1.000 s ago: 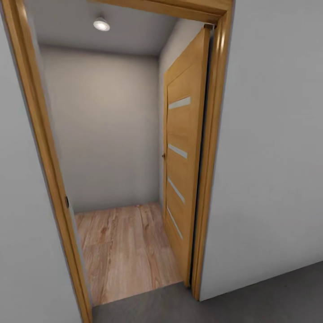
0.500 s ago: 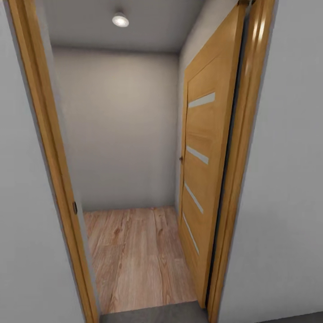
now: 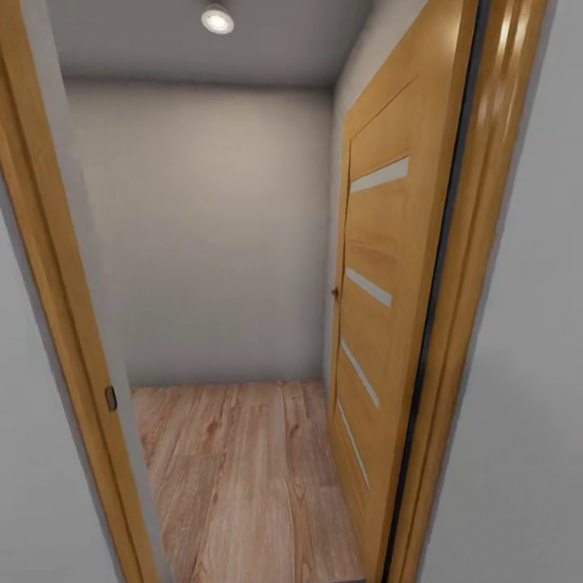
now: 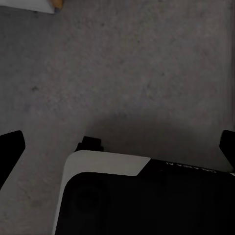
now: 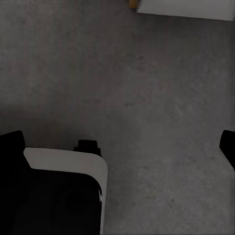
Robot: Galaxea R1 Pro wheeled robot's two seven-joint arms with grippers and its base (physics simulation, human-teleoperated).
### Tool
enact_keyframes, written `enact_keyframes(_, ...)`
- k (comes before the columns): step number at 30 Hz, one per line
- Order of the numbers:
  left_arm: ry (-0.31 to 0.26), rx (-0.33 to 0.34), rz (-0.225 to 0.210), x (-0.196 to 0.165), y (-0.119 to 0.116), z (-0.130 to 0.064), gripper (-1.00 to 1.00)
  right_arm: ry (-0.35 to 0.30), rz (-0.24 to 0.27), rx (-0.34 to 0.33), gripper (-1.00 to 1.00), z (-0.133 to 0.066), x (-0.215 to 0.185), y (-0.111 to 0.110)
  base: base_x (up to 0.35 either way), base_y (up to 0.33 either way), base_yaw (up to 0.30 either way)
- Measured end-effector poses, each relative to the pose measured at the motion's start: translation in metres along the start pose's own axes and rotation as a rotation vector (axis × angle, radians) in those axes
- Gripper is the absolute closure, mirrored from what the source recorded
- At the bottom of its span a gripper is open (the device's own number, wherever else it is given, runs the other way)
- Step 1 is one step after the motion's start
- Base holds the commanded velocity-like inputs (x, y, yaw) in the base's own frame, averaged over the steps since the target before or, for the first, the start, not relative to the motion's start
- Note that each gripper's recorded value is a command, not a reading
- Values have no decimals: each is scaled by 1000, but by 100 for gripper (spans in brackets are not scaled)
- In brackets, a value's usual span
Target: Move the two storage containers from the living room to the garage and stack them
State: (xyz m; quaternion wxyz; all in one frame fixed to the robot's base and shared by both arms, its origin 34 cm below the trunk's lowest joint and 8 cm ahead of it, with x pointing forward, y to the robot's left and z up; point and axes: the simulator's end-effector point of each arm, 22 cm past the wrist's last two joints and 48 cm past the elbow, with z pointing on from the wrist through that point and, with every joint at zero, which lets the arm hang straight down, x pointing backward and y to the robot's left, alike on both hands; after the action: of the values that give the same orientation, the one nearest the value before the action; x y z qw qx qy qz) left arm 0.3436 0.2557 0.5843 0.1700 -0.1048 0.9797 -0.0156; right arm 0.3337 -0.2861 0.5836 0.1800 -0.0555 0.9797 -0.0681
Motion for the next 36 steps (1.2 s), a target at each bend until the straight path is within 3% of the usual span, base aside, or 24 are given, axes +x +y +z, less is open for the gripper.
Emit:
enact_keyframes(9, -1, -3, 0, -1, 2, 0, -100, 2, -8, -5, -100, 0, 0, 4, 317, -22, 72)
enact_keyframes(27, -2, -3, -1, -1, 2, 0, -100, 1, -16, -5, -100, 0, 0, 3, 317, 0, 261)
enact_keyframes(36, 1, -2, -1, 0, 1, 0, -100, -2, -12, -3, -100, 0, -1, 2, 320, -2, 45)
